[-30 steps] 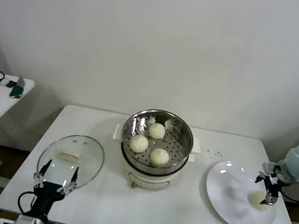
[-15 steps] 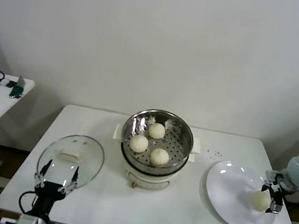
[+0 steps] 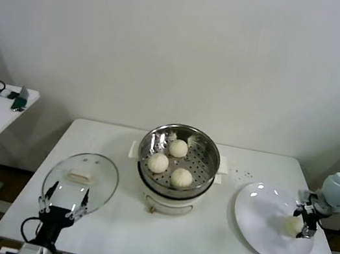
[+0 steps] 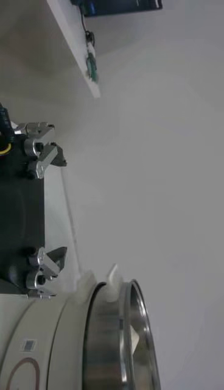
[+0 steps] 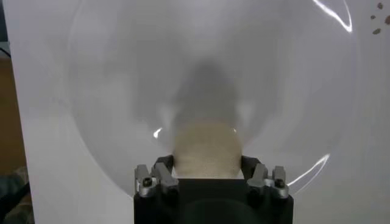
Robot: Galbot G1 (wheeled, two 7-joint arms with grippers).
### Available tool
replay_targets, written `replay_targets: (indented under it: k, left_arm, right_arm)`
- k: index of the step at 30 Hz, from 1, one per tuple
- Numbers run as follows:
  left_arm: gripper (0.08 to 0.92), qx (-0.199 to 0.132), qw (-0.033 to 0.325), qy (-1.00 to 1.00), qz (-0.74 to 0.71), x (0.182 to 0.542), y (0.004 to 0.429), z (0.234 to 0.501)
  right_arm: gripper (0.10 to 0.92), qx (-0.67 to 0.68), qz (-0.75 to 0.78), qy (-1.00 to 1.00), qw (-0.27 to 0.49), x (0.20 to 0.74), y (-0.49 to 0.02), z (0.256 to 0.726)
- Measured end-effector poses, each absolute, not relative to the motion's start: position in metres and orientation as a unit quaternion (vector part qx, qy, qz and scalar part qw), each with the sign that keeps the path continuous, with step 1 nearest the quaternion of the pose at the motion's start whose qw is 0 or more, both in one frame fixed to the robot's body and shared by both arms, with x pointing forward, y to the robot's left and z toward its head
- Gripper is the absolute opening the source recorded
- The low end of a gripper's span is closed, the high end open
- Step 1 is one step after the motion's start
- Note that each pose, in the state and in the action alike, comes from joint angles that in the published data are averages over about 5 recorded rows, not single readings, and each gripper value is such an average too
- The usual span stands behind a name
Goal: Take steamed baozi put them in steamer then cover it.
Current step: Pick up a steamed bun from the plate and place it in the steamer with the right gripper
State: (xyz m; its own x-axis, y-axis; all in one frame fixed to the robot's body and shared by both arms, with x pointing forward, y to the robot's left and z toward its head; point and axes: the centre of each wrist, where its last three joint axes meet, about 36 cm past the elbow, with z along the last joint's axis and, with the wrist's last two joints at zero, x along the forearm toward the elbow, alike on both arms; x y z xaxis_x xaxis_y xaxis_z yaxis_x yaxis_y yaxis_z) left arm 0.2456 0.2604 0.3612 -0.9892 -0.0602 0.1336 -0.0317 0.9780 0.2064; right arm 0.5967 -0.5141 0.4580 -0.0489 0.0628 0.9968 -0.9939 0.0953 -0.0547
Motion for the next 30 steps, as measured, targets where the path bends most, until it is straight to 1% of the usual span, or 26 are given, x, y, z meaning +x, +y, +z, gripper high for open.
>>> replay_targets:
  k: [7, 13, 21, 27, 30]
  left_arm:
    - [0.823, 0.023, 0.069, -0.992, -0.101, 0.246, 0.26, 0.362]
    - [0.823, 0.02, 0.067, -0.993, -0.098, 0.247, 0.258, 0.362]
    - [0.823, 0.012, 0.061, -0.994, -0.092, 0.249, 0.253, 0.366]
    - [0.823, 0.008, 0.059, -0.995, -0.086, 0.249, 0.248, 0.367]
    - [0.823, 0.007, 0.058, -0.995, -0.084, 0.248, 0.247, 0.367]
  right_arm:
    - [0.703, 0.442, 0.496, -0.535, 0.521, 0.605, -0.511, 0.474]
    - [0.704, 0.44, 0.489, -0.56, 0.504, 0.624, -0.497, 0.508]
    - [0.704, 0.447, 0.48, -0.601, 0.457, 0.662, -0.452, 0.588]
    - [0.706, 0.46, 0.474, -0.624, 0.417, 0.691, -0.396, 0.657]
    - [0.71, 0.47, 0.474, -0.628, 0.4, 0.701, -0.362, 0.685]
